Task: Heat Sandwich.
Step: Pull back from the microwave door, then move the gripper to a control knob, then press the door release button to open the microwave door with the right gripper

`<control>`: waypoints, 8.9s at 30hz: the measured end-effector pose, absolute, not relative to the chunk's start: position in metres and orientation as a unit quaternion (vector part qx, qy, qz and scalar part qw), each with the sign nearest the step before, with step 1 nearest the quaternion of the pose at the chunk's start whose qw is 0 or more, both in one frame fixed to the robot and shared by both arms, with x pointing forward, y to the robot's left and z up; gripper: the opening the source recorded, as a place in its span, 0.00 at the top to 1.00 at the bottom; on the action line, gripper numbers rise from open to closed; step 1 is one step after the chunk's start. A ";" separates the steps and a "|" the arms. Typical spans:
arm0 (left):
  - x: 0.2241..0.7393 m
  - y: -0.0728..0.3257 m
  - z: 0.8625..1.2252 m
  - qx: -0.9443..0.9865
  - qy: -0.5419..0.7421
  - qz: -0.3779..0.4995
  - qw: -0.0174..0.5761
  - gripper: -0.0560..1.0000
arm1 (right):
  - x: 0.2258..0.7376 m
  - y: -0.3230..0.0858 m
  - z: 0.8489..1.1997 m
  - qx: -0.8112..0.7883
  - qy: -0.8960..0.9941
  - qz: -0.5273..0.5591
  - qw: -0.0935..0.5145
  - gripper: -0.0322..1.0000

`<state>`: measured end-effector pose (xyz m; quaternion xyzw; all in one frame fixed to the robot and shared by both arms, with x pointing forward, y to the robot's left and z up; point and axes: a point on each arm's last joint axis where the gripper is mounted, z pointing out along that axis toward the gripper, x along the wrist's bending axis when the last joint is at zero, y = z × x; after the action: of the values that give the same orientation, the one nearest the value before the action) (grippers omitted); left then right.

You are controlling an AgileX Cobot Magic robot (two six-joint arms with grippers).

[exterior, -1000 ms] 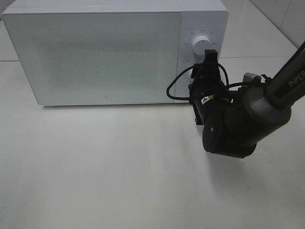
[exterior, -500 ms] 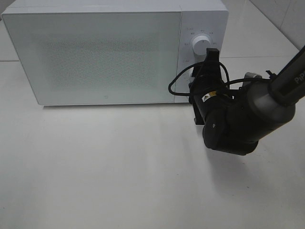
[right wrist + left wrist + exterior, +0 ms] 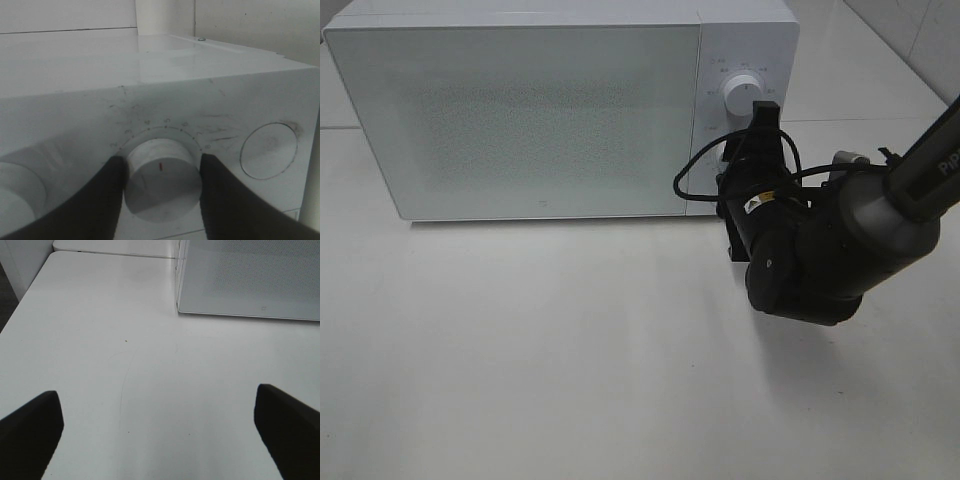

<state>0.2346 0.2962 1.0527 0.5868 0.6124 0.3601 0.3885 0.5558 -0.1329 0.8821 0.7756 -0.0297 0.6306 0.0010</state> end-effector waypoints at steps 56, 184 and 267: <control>0.235 0.296 1.053 0.587 0.612 0.360 0.389 0.02 | 0.501 -0.143 0.924 0.732 0.499 0.452 0.100 0.24; 0.235 0.296 1.053 0.587 0.612 0.360 0.389 0.02 | 0.457 -0.272 1.011 0.555 0.534 0.505 0.389 0.24; 0.235 0.296 1.053 0.587 0.612 0.360 0.389 0.02 | 0.492 -0.149 0.891 0.843 0.019 0.536 -0.036 0.93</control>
<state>0.2346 0.2962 1.0527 0.5868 0.6124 0.3601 0.3885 0.4921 -0.1489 0.8915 0.8435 0.0188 0.5357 -0.0357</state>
